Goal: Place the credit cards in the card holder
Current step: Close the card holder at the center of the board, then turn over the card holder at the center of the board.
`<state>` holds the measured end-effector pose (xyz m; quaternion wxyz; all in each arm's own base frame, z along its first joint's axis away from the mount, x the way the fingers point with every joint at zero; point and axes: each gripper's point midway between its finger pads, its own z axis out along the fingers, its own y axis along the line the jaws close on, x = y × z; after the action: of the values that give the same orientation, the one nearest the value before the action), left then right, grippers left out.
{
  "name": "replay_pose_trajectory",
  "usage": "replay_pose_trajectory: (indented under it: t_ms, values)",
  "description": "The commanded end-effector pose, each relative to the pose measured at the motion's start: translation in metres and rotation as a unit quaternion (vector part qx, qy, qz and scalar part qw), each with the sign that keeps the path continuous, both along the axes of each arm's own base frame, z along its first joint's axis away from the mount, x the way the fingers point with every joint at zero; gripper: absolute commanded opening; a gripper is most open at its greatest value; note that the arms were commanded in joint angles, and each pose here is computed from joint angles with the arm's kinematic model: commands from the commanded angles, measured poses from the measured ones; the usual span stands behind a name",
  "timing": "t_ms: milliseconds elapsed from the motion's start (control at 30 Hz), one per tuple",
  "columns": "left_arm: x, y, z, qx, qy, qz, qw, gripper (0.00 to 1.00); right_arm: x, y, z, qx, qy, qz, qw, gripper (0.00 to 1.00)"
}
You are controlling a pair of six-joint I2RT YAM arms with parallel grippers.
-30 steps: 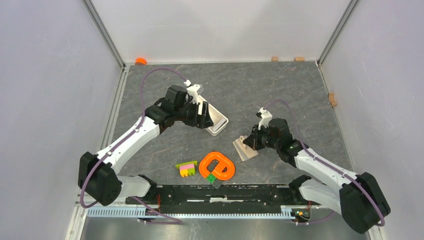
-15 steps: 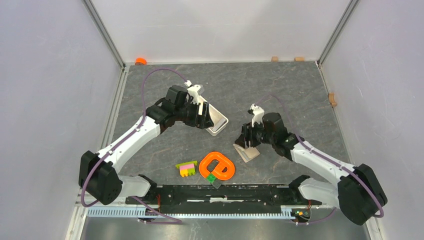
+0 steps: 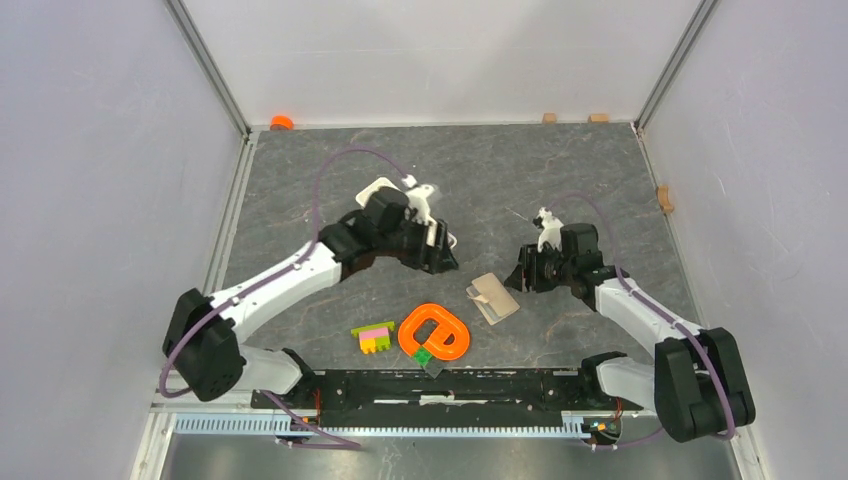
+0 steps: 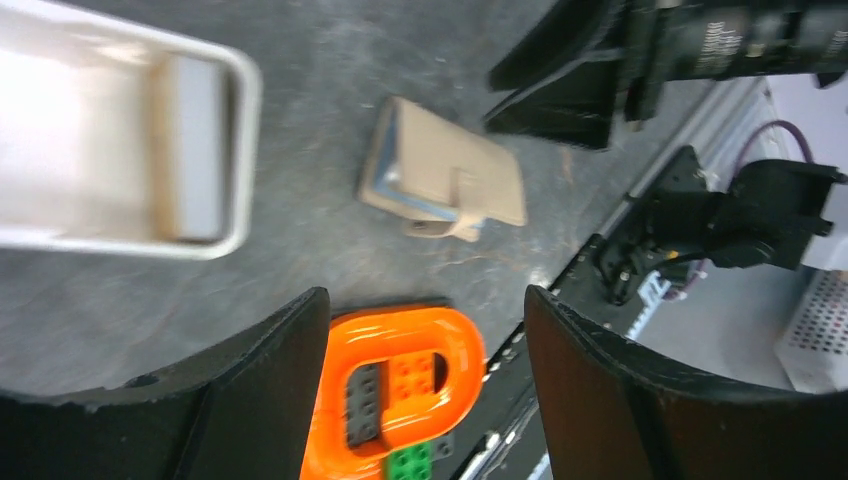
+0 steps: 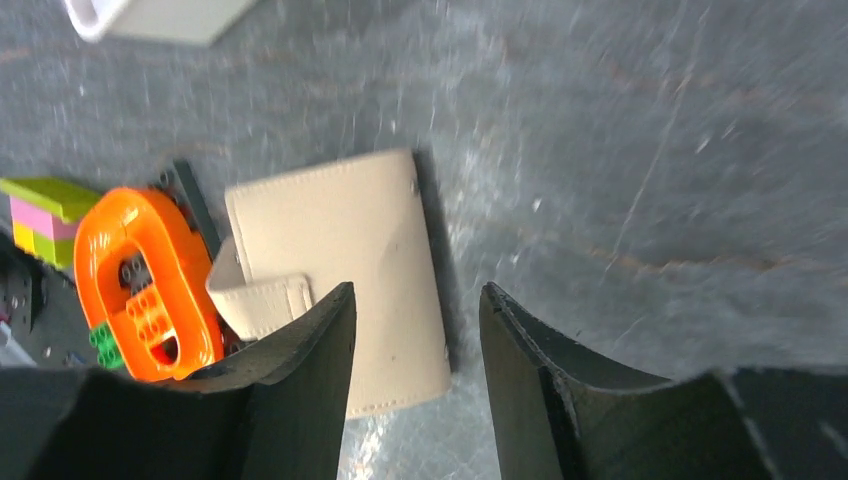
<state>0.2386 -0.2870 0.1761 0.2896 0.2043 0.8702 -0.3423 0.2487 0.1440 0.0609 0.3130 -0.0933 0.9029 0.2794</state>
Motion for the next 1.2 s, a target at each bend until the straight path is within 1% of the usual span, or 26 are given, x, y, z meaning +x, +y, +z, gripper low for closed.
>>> replay_pose_trajectory:
  t_ms: [0,100,167,333,400,467,500,567,633,733,800,967,1167]
  values:
    - [-0.014,-0.062,-0.005,-0.064,0.027,0.001,0.998,0.78,-0.020,0.018,-0.004,0.059,0.020,0.042,0.997,0.53]
    - [-0.011,-0.090,-0.021,-0.088,0.055,0.005,0.995,0.78,-0.026,0.016,-0.013,0.055,0.032,0.041,0.997,0.52]
    - [-0.008,-0.104,-0.034,-0.091,0.064,0.005,0.994,0.78,-0.031,0.013,-0.021,0.047,0.042,0.039,0.997,0.52]
    - [-0.006,-0.121,-0.077,-0.038,0.086,0.002,0.996,0.78,-0.045,0.016,-0.034,0.067,0.072,0.040,0.994,0.51]
    - [-0.010,-0.119,-0.098,0.000,0.100,-0.005,0.995,0.77,-0.051,0.019,-0.037,0.078,0.083,0.043,0.992,0.50]
    - [-0.014,-0.115,-0.113,0.042,0.099,-0.011,0.994,0.76,-0.057,0.020,-0.040,0.085,0.095,0.041,0.991,0.50]
    - [-0.015,-0.113,-0.116,0.053,0.097,-0.012,0.994,0.75,-0.060,0.020,-0.041,0.087,0.100,0.040,0.990,0.50]
    - [-0.017,-0.108,-0.122,0.069,0.094,-0.011,0.993,0.69,-0.065,0.019,-0.045,0.091,0.112,0.035,0.989,0.50]
    - [-0.018,-0.102,-0.129,0.087,0.092,-0.006,0.992,0.60,-0.067,0.021,-0.045,0.107,0.112,0.029,0.987,0.50]
    - [-0.021,-0.097,-0.137,0.097,0.097,-0.006,0.991,0.47,-0.072,0.025,-0.046,0.134,0.122,0.019,0.983,0.50]
    - [-0.026,-0.095,-0.143,0.103,0.103,-0.010,0.989,0.41,-0.074,0.026,-0.047,0.147,0.124,0.009,0.981,0.51]
    - [-0.033,-0.088,-0.155,0.116,0.109,-0.007,0.987,0.28,-0.079,0.032,-0.046,0.178,0.131,0.004,0.975,0.52]
    - [-0.037,-0.076,-0.163,0.126,0.106,0.007,0.986,0.21,-0.082,0.033,-0.054,0.180,0.144,0.002,0.973,0.53]
